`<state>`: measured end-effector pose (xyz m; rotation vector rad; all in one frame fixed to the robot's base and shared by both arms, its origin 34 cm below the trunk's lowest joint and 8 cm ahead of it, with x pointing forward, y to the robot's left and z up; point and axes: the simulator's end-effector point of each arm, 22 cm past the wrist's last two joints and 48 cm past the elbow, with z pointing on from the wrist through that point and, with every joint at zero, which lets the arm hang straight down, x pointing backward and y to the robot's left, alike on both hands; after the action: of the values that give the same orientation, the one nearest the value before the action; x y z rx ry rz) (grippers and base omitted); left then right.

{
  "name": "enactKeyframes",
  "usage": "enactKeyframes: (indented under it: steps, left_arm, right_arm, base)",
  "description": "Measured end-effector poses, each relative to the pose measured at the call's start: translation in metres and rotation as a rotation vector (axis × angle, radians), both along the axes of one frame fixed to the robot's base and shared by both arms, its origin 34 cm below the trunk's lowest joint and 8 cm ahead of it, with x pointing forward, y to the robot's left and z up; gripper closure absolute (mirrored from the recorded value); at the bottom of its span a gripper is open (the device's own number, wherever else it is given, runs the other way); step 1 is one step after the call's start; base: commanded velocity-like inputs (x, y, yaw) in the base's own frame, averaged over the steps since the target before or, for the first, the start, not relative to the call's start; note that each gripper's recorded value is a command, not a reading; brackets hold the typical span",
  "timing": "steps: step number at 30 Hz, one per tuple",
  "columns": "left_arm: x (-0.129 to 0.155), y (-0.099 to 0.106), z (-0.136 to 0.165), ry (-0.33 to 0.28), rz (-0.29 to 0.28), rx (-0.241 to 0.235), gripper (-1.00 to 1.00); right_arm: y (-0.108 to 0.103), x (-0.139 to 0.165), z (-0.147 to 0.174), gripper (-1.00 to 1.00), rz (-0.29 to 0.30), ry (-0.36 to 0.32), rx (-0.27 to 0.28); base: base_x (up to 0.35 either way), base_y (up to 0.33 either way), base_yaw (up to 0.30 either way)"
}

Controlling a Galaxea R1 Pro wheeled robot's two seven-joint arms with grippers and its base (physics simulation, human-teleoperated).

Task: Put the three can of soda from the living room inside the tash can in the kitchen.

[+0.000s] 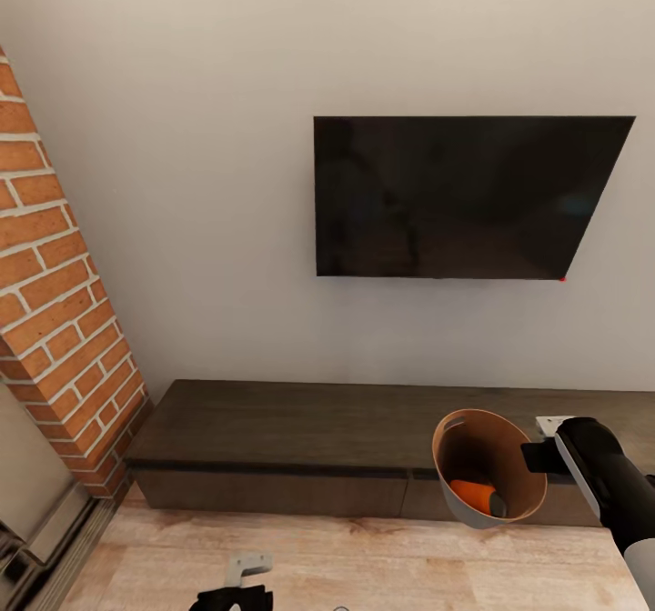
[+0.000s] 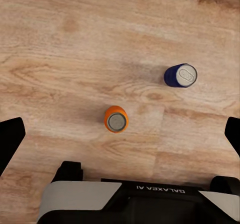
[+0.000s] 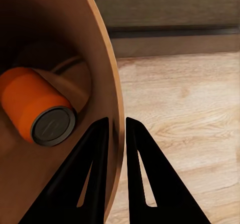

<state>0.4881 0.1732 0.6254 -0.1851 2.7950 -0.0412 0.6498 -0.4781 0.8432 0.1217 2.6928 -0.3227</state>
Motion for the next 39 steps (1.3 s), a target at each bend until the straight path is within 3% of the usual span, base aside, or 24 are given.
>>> enactKeyframes:
  steps: [11, 34, 39]
  left_arm:
    - [-0.001, -0.003, 0.0, 0.003, -0.002, -0.003, -1.0]
    - [0.002, -0.003, -0.031, 0.002, -0.002, -0.003, -1.0]
    - [0.002, -0.003, -0.039, 0.003, -0.002, -0.003, -1.0]
  right_arm:
    - [-0.001, 0.0, 0.0, 1.0, 0.0, 0.0, -0.001]
    - [-0.001, 0.004, -0.029, 1.0, 0.0, -0.005, 0.0]
    - [0.005, 0.011, -0.02, 1.0, 0.014, -0.039, 0.002]
  base:
    - [0.0, 0.0, 0.0]
    - [0.0, 0.0, 0.0]
    - [0.0, 0.0, 0.0]
